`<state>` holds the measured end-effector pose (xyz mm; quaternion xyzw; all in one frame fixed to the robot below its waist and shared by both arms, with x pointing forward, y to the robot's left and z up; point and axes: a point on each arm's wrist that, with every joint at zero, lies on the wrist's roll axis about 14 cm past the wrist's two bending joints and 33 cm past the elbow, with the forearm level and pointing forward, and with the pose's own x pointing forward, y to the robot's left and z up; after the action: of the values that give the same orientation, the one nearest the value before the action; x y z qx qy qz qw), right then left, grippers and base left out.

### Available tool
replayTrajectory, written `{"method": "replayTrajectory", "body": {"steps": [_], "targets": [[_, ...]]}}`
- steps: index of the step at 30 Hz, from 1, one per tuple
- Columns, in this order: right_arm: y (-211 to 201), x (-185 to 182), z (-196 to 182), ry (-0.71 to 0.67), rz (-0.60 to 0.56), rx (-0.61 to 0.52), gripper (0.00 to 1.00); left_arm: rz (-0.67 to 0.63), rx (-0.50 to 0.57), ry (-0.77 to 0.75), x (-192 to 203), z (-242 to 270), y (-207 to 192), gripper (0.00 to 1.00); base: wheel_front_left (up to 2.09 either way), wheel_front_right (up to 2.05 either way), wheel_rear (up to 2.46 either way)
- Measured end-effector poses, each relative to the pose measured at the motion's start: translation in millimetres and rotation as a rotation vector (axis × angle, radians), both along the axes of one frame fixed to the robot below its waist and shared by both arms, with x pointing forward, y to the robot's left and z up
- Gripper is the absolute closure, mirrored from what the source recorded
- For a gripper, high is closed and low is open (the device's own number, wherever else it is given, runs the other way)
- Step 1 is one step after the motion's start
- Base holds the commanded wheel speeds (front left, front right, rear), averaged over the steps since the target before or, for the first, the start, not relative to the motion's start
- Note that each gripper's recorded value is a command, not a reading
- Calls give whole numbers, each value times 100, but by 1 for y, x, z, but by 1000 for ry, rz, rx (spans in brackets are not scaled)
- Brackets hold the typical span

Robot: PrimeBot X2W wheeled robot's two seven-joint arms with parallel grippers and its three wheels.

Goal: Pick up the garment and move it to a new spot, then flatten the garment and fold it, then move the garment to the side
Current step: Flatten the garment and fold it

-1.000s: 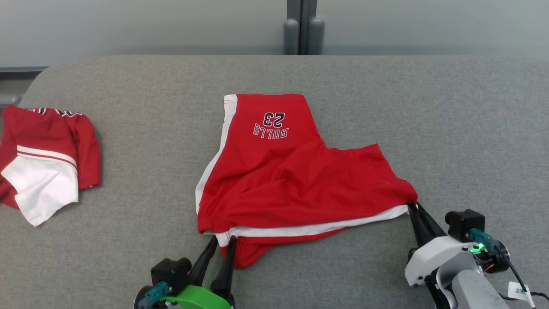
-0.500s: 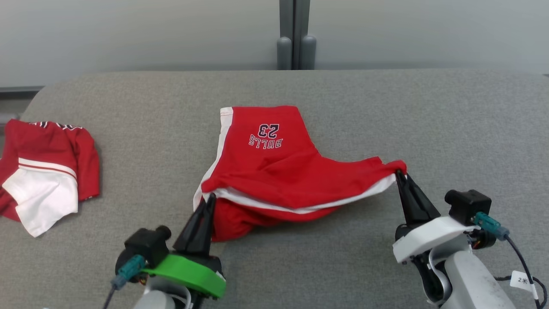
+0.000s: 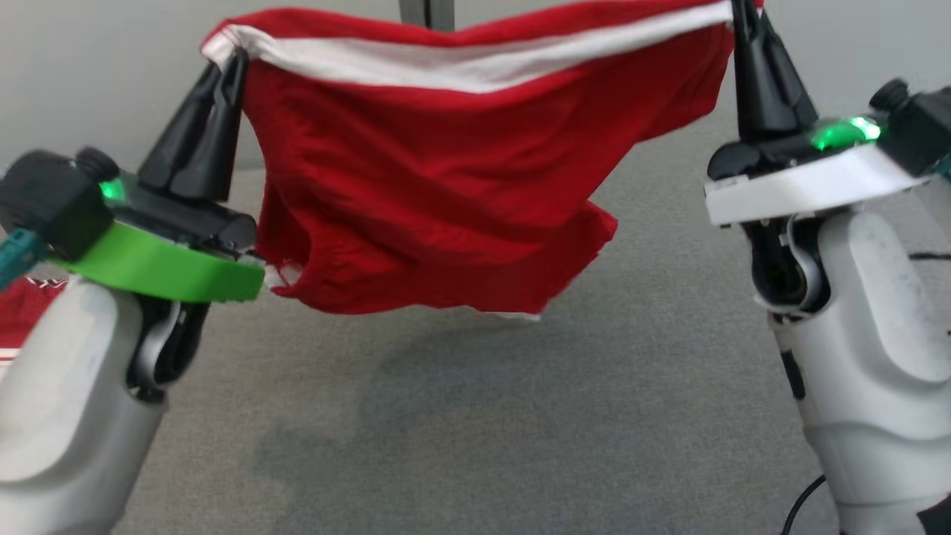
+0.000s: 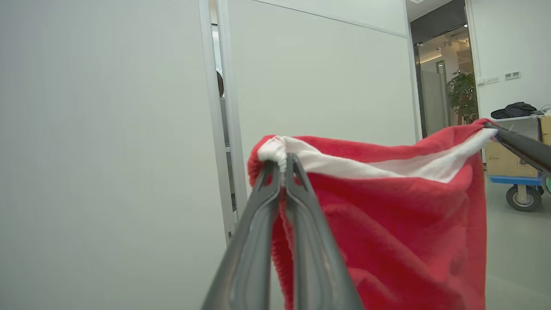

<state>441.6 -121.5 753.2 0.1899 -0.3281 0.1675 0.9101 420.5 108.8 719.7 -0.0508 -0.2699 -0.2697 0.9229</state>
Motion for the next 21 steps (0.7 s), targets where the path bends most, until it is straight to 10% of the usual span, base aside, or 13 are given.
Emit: {"method": "replayTrajectory", "body": {"steps": [21], "targets": [[-19,144,28,-20,-224,-255,100,6,-70,97,167,-15,3,100,0,0,0]]}}
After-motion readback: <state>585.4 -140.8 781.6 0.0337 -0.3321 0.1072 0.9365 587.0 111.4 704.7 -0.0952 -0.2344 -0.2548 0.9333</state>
